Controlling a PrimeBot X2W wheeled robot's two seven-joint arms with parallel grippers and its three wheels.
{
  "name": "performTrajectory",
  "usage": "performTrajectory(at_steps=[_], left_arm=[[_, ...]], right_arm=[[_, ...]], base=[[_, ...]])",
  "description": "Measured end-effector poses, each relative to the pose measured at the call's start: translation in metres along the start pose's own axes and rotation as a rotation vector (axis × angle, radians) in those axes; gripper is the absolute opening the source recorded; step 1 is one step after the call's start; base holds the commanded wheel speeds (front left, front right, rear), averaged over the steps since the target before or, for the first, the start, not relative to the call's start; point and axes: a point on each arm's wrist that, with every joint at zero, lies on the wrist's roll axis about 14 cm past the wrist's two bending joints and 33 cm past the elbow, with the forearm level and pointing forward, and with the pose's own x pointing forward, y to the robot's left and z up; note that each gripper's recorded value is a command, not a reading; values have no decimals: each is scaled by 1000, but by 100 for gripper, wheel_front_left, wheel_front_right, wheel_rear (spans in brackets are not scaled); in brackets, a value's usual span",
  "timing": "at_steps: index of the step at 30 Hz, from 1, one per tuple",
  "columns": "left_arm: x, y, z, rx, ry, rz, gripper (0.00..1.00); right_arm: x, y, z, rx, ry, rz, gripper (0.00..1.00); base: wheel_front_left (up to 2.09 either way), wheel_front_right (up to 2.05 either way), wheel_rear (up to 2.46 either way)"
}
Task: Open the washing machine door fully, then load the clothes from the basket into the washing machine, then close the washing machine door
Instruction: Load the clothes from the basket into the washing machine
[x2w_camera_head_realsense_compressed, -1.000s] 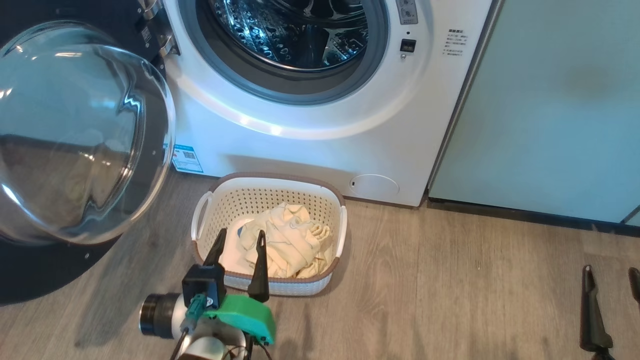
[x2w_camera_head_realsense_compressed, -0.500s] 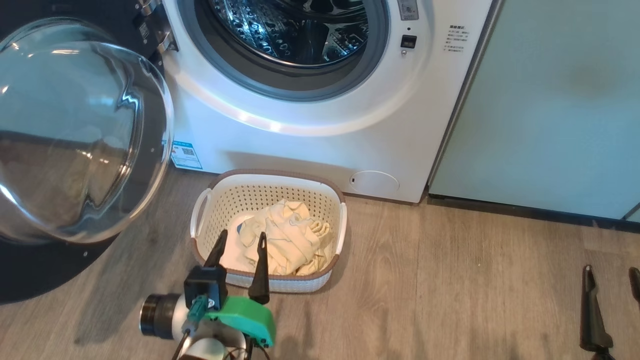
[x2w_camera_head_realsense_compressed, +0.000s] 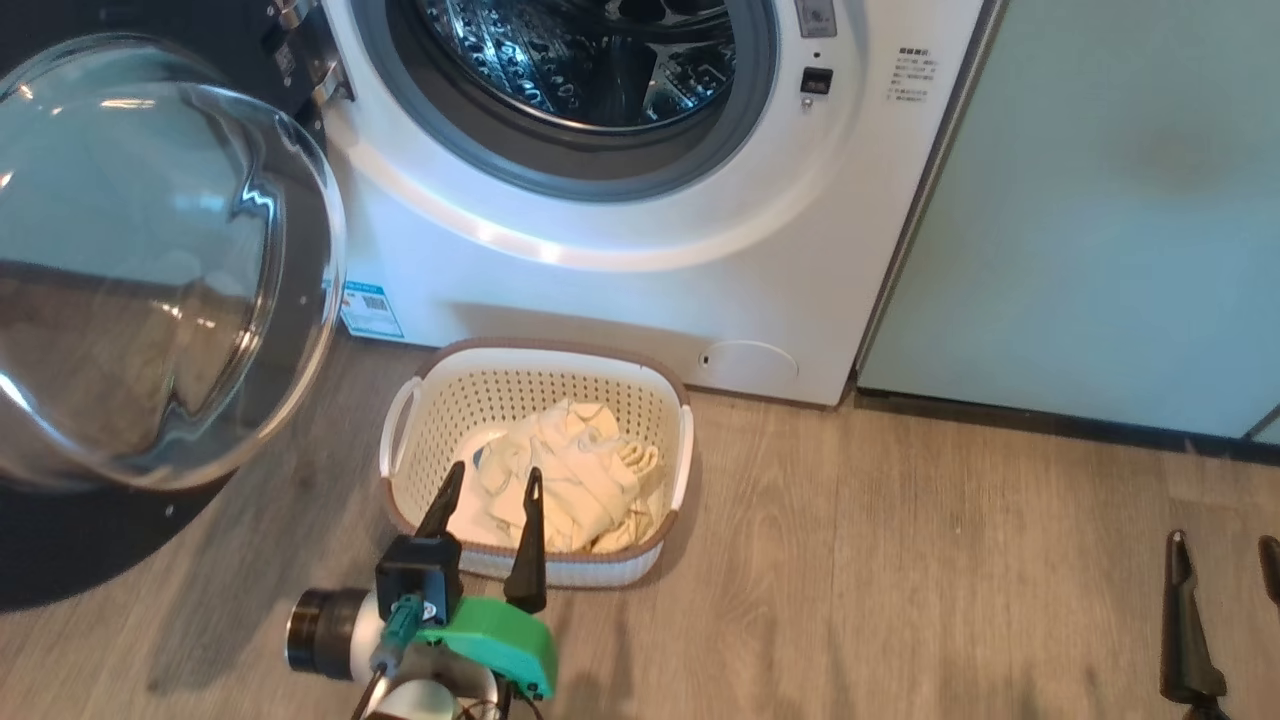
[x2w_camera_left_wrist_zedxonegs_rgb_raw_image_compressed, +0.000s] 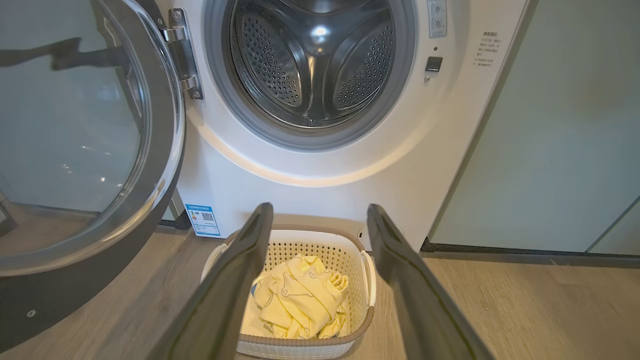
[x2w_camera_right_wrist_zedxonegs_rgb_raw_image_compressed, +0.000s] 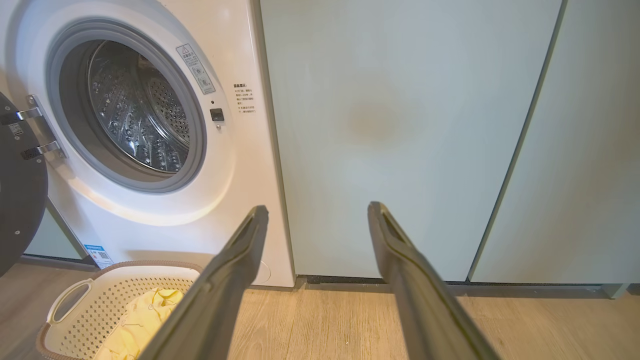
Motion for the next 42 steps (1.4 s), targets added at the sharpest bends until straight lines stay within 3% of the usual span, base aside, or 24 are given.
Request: performTrajectory(at_steps=[17,42], left_arm=[[3,3,2,6,-4,19,100],[8,6,-25,-12,76,29,100]], right_arm=[[1,0,-2,7,7,-3,100],[7,-1,-9,6,27,-5,100]], base=[[157,-157,0],[8,-8,0]])
